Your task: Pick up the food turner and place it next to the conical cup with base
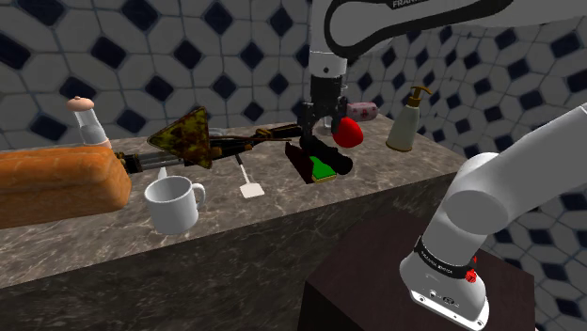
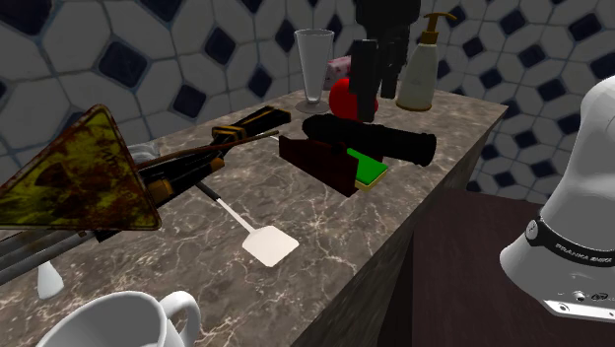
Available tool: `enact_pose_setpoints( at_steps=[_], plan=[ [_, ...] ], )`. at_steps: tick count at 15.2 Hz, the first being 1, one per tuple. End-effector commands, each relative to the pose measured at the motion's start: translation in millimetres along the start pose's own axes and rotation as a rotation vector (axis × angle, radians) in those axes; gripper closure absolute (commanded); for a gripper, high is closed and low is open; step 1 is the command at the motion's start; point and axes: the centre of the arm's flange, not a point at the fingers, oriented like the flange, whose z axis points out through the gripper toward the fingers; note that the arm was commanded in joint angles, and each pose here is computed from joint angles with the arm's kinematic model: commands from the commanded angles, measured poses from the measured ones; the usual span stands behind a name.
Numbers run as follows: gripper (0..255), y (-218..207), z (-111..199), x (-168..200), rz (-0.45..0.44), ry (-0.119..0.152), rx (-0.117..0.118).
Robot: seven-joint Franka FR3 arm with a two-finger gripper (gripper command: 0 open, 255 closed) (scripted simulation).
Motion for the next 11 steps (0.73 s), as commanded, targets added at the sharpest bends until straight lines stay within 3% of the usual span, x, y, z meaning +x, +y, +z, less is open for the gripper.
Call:
enact_pose_setpoints(
  at_steps=[1, 11],
  plan=[
    [0, -19, 12, 15, 0.023, 0.012, 0.005],
    [0, -96, 67, 96, 0.130, 0.063, 0.024]
  ],
)
